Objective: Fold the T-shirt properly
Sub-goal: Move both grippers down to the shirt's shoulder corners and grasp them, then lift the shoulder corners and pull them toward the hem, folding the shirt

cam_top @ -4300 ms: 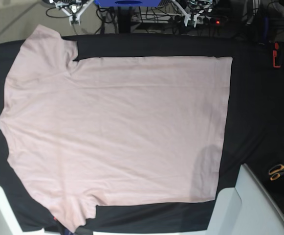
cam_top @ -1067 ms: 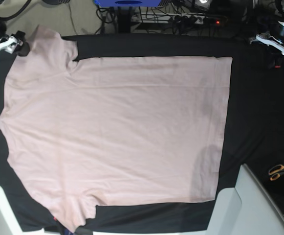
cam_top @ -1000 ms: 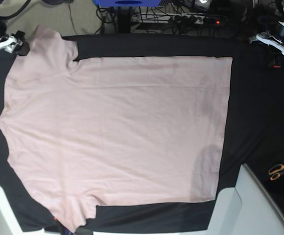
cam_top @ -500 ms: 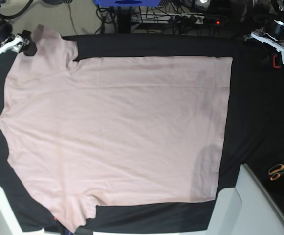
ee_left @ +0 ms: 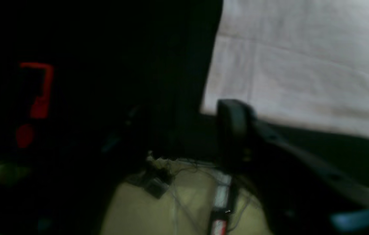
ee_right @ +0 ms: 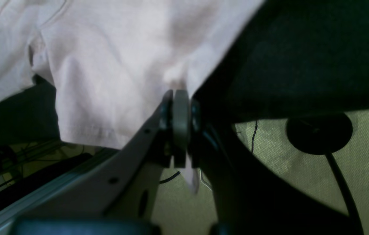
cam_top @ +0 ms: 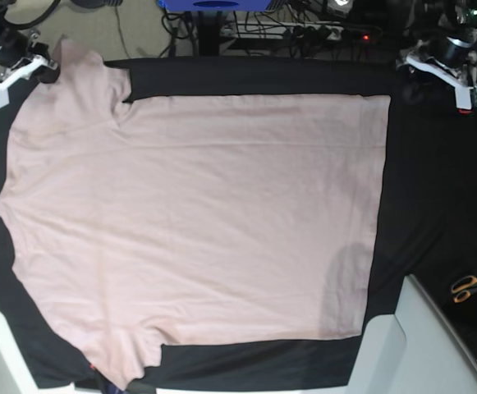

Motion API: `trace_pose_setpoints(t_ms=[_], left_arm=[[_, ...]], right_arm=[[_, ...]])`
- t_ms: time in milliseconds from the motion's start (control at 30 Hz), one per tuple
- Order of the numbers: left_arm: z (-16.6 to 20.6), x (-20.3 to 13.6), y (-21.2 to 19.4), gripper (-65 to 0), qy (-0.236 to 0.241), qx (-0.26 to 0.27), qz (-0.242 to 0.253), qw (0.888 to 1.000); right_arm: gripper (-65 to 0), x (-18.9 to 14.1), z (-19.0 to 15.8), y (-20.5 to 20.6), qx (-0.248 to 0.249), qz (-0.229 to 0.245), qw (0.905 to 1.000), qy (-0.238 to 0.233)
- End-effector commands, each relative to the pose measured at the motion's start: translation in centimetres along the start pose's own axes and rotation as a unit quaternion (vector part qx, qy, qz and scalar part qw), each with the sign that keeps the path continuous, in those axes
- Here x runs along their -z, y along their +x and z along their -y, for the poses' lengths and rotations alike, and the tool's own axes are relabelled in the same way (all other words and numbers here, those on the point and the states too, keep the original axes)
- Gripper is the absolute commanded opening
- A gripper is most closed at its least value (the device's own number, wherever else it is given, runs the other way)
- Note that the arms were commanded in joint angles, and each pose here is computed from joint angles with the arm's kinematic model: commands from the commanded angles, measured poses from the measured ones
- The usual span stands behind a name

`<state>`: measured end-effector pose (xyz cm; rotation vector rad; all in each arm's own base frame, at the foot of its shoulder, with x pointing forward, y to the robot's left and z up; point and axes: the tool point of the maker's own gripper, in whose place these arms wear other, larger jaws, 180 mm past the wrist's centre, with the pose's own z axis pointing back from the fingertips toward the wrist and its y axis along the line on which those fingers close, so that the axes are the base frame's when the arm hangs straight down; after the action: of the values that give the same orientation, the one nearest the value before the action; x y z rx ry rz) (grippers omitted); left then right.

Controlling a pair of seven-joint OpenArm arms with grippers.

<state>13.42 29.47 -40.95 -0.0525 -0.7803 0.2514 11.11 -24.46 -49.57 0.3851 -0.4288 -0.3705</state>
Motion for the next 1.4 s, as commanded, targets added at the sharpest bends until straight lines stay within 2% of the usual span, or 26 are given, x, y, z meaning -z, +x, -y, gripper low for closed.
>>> trace_pose_setpoints(t_ms=[0, 233, 500, 800, 1033, 1267, 1333, 1367], left_arm=[[-0.3, 0.1, 0.4, -30.6, 0.001, -0.002, 0.010, 1.000], [-0.5, 3.2, -1.8, -30.6, 0.003, -0.067, -0.006, 0.998], [-0.6, 5.0, -4.0, -30.6, 0.004, -0.105, -0.030, 0.994], [0.3, 6.0, -4.2, -30.6, -0.002, -0.122, -0.029, 0.992], [3.1, 6.8, -4.8, -30.6, -0.036, -0.108, -0.045, 0.992], [3.5, 6.9, -4.9, -30.8, -0.038, -0.114, -0.044, 0.992], [3.6, 6.9, -5.0, -31.8, -0.039, -0.114, -0.046, 0.992], [3.6, 6.9, -5.2, -34.4, -0.038, -0.116, -0.048, 0.991]], right_arm=[[-64.4, -0.5, 0.3, 0.6, -0.007, 0.009, 0.9999, -0.002], [-64.4, -0.5, 0.4, 0.4, -0.007, 0.005, 1.0000, -0.003], [-64.4, -0.6, 0.4, 0.4, -0.007, 0.005, 1.0000, -0.004], [-64.4, -1.0, 1.0, 0.9, -0.015, 0.006, 0.9998, -0.010], [-64.5, -1.0, 1.0, 0.9, -0.015, 0.006, 0.9998, -0.010], [-64.5, -0.9, 1.0, 0.9, -0.014, 0.005, 0.9998, -0.010], [-64.5, -0.9, 0.9, 0.8, -0.014, 0.005, 0.9999, -0.009], [-64.5, -0.9, 0.9, 0.8, -0.014, 0.005, 0.9999, -0.009]])
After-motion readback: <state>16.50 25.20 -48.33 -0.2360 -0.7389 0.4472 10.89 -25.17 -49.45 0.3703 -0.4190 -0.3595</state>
